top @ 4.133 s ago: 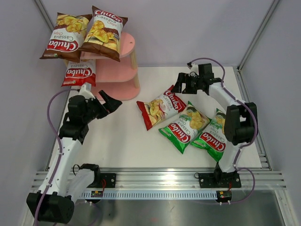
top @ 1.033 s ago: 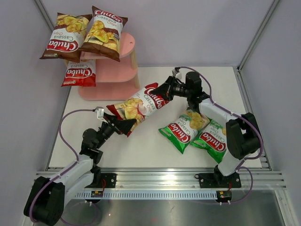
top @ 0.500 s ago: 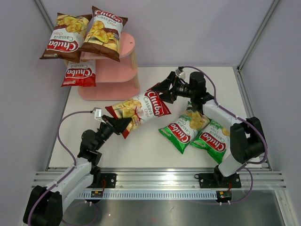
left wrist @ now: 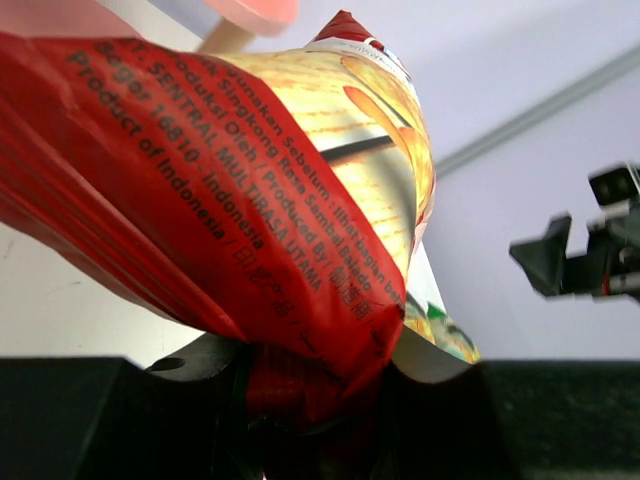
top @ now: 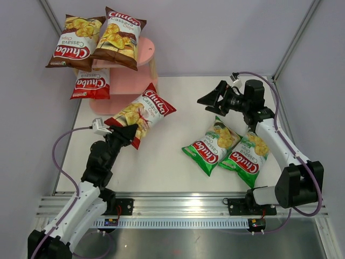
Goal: Place and organize the chips bags onto the shelf
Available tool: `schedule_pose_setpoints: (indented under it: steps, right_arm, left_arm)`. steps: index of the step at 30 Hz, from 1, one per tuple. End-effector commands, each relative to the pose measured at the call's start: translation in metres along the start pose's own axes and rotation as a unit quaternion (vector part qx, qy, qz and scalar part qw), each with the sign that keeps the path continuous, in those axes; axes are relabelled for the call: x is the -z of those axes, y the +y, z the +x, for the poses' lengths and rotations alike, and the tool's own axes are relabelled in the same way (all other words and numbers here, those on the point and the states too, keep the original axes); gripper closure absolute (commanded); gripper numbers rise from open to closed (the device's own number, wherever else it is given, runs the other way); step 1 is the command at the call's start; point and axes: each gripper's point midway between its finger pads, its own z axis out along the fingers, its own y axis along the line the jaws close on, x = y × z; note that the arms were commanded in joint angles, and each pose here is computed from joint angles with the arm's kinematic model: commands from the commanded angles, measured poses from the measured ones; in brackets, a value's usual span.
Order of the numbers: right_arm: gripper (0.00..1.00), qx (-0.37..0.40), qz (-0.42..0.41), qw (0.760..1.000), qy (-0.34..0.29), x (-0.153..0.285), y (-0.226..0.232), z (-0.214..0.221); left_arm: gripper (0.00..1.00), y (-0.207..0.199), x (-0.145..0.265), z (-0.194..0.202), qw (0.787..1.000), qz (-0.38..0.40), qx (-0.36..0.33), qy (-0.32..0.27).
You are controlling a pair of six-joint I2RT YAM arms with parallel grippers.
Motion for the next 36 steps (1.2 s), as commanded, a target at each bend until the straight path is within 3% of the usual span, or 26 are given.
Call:
schedule_pose_setpoints:
  steps: [1,14,22,36]
  right_arm:
    - [0.0,0.02,0.019,1.0,-0.002,0.011,-0.008,0.004]
    - [0.01,0.031,0.014,0.999,-0.006,0.019,-0.003,0.006]
    - [0.0,0.042,0.024,0.999,-0.019,0.028,-0.001,0.007]
    - [0.0,0.049,0.014,0.998,-0.025,0.033,0.009,0.007]
  left_arm:
    - [0.77,-0.03,-0.004,-0.058,0.995,0.003,0.033,-0.094]
    - [0.74,-0.033,-0.005,-0.12,0.979,-0.079,0.028,-0.188]
    - [0.73,-0.028,-0.029,-0.148,0.966,-0.12,0.004,-0.229]
    - [0.74,-0.037,-0.066,-0.172,0.955,-0.105,-0.023,-0.275]
